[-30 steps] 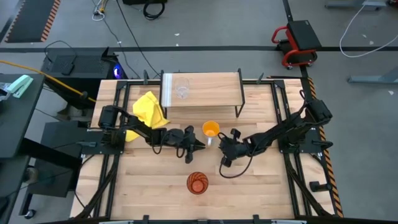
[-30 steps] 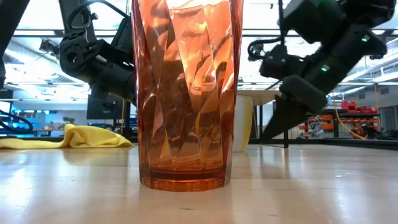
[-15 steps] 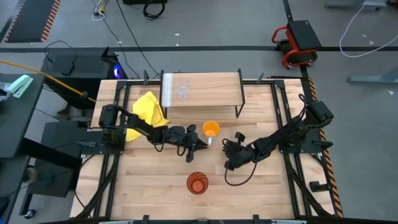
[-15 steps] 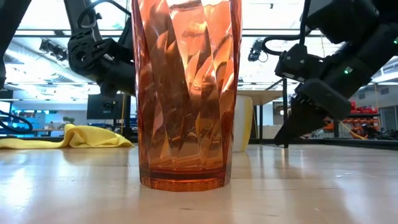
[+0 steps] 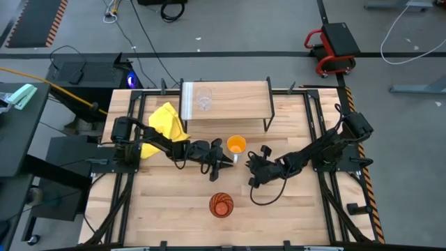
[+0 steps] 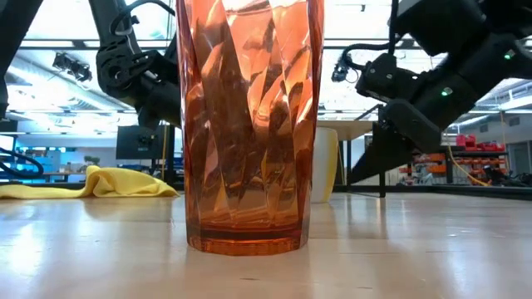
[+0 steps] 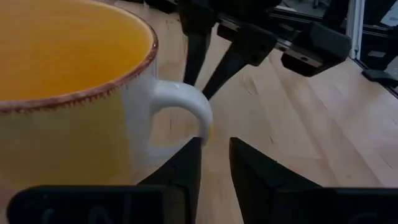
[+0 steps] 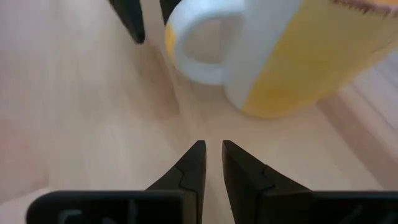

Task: Stack small to large cups/mugs on shelf
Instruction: Put the yellow mug on the shelf

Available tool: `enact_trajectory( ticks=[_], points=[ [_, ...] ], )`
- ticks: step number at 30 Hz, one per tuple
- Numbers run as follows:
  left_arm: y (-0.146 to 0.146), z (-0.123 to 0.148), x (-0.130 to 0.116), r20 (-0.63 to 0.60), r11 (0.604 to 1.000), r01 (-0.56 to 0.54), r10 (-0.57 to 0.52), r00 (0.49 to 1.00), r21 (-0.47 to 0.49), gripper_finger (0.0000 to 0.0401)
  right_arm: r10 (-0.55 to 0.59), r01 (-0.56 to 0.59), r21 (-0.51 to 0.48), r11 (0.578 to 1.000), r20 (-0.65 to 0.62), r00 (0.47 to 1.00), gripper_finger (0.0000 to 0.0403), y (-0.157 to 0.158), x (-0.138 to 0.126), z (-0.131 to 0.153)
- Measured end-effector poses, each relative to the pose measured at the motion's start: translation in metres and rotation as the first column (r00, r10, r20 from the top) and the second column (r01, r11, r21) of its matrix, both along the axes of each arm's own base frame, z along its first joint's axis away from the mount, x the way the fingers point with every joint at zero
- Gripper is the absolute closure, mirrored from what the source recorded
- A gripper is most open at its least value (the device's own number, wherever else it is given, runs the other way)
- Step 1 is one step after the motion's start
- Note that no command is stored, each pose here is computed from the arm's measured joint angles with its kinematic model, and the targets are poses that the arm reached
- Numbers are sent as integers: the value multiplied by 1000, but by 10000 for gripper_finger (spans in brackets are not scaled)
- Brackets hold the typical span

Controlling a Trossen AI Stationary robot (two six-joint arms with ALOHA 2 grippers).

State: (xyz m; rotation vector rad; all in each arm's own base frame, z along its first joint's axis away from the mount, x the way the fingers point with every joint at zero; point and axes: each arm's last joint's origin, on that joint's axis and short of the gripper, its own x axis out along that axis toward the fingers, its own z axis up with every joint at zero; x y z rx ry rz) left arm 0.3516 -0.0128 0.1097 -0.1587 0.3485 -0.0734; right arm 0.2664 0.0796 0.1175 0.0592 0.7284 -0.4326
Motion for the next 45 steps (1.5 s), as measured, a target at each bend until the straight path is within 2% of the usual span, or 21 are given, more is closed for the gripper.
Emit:
enact_trajectory(
  ticks=[11, 21, 37, 45],
  points=[
    [0, 0, 0, -1, 1000, -7, 7, 1000, -17, 298, -20, 20, -31, 999, 2, 1000, 343, -15, 6, 1],
    [0, 0, 0, -1, 1000, -9, 9, 1000, -16, 299, 52, -51, -18, 999, 125, 991, 343, -24, 21, 12],
    [1, 5, 6, 14, 999, -40, 40, 999, -6, 302, 90, -91, -5, 996, 174, 981, 343, -22, 25, 17],
    [1, -6, 15, -11, 999, -42, 42, 999, -4, 305, 90, -91, -3, 996, 183, 979, 343, -22, 26, 17]
  ],
)
